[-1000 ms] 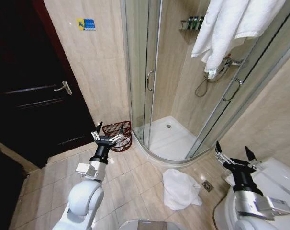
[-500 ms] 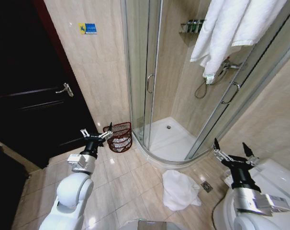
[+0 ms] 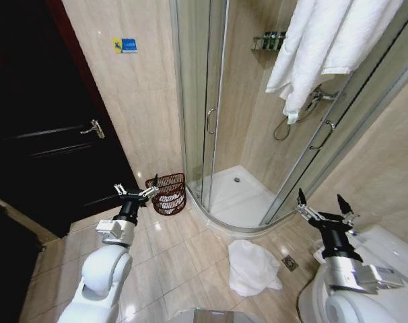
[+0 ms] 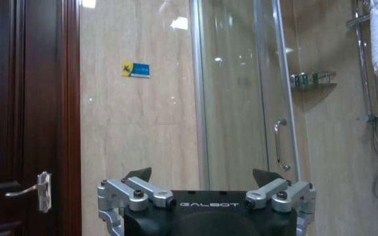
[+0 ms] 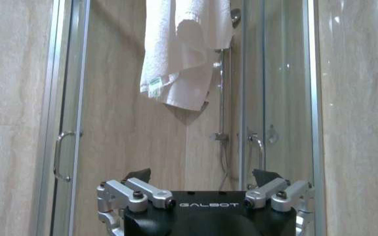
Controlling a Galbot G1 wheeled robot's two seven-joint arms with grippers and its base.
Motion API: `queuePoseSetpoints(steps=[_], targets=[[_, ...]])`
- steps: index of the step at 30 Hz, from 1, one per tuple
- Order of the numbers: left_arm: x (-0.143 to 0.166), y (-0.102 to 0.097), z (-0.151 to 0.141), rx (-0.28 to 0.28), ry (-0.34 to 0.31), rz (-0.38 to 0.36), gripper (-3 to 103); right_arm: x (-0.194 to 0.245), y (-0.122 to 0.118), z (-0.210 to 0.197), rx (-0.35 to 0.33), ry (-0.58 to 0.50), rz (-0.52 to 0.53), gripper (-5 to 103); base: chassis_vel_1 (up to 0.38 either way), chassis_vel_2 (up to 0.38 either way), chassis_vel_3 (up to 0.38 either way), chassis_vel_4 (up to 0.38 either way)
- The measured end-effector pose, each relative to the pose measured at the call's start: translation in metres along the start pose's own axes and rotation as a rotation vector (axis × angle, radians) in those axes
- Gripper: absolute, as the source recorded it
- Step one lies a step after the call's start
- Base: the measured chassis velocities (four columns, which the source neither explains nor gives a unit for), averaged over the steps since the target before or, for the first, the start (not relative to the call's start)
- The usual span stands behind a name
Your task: Discard the used towel into the hamper.
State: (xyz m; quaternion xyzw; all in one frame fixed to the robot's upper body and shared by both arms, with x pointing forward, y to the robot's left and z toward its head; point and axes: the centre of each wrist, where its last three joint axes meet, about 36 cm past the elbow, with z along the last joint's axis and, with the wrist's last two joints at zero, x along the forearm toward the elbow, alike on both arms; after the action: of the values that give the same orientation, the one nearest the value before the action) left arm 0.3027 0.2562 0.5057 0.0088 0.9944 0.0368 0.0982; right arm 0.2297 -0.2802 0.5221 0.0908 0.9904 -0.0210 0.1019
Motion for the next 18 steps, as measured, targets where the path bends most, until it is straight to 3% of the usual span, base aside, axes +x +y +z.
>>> queuePoseSetpoints(steps=[12, 18], targets=[[0.006, -0.002, 0.005, 0.008, 0.003, 0.005, 100, 0.0, 0.0, -0.001, 0.005, 0.004, 0.0, 100, 0.0, 0.0, 0.0, 0.0], [0.005, -0.006, 0.011, 0.034, -0.051, 0.018, 100, 0.0, 0.0, -0.001, 0.005, 0.002, 0.002, 100, 0.0, 0.0, 0.0, 0.0]])
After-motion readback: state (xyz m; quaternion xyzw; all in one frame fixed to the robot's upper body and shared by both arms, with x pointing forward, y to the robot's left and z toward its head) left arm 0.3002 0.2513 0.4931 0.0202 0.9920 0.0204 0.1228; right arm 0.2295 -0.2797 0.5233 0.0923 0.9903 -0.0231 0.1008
